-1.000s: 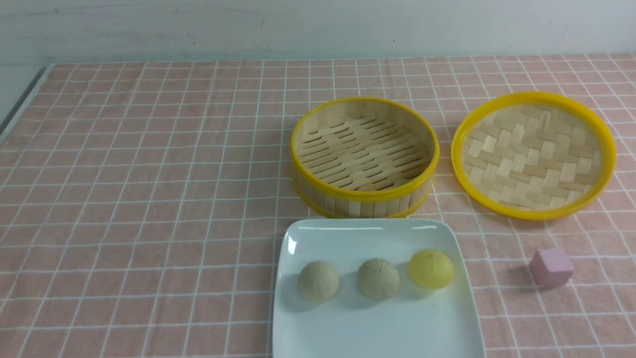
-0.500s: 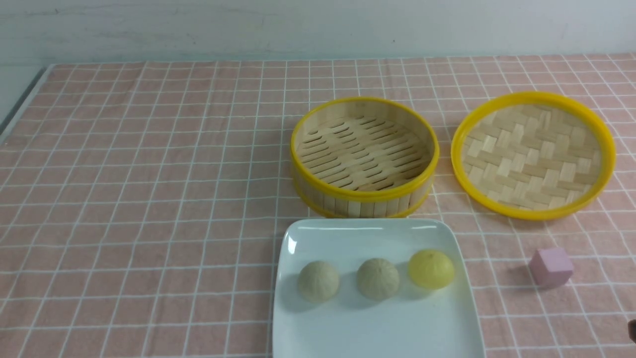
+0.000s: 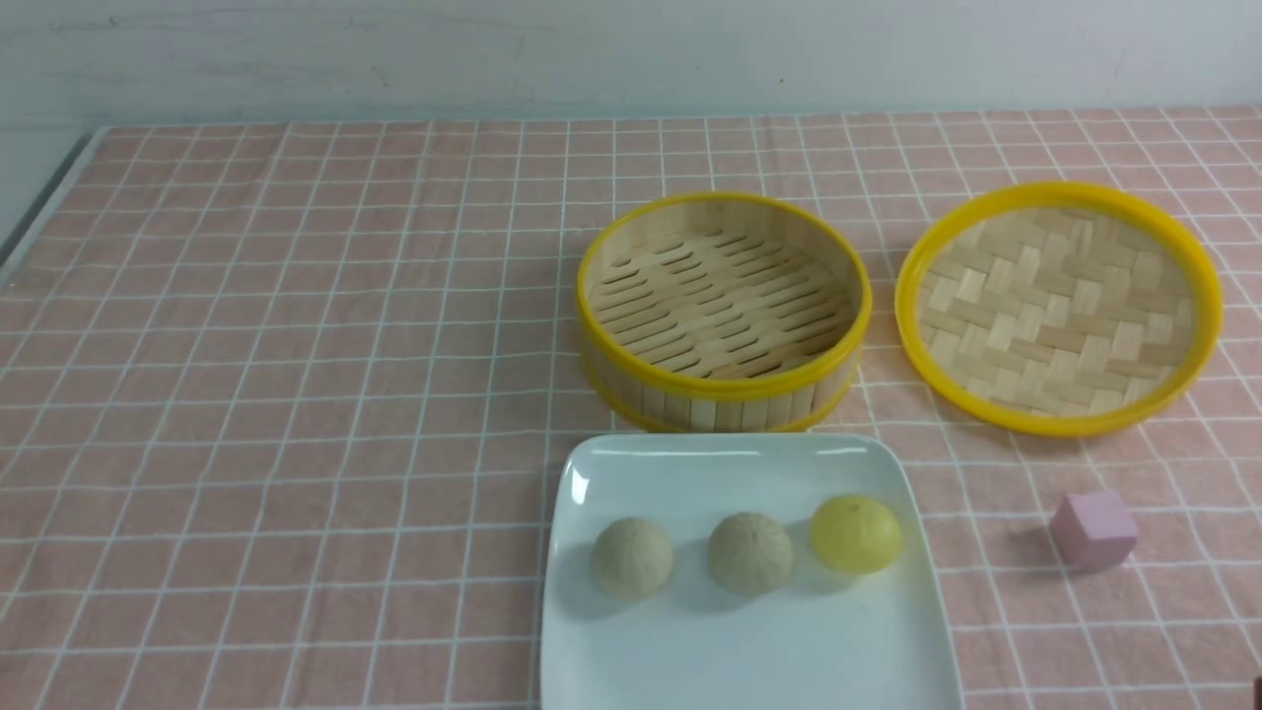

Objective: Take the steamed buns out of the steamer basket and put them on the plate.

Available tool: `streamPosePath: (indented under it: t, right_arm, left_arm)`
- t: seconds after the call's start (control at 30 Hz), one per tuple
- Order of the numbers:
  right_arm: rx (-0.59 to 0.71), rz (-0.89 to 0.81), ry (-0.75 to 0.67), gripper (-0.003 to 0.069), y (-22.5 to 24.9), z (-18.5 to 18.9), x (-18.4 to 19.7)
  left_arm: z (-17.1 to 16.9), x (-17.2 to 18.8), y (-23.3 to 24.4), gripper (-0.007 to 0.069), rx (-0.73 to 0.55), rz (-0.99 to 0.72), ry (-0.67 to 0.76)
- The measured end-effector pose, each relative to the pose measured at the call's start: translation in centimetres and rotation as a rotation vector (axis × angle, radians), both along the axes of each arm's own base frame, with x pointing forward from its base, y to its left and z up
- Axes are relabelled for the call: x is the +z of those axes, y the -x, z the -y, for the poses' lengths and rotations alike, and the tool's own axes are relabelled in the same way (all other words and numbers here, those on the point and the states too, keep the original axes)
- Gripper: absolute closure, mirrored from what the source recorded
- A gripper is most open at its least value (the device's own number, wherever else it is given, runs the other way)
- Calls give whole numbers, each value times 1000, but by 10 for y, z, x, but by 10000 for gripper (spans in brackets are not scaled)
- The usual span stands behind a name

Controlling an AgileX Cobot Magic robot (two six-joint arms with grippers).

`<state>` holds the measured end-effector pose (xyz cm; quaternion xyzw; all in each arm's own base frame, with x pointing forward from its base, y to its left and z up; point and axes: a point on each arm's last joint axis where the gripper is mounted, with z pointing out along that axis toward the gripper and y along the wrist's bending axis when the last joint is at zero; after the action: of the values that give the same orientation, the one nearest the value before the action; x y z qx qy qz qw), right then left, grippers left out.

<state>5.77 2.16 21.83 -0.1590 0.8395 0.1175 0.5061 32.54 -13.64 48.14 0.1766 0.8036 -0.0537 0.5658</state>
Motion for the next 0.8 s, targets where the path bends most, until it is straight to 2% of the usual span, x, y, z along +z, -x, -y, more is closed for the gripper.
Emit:
streamPosePath:
  t: [0.13,0.37,0.8]
  right_arm:
    - [-34,-40,-45,383,0,0,-5]
    - [-11,-6,-38,425,-2,-2,-20]
    - [-5,6,-32,423,-3,-2,-21]
  left_arm:
    - [0,0,0,249,0,1,0]
    - [1,0,1,249,-9,-9,23]
    - [2,0,1,249,-12,-13,31]
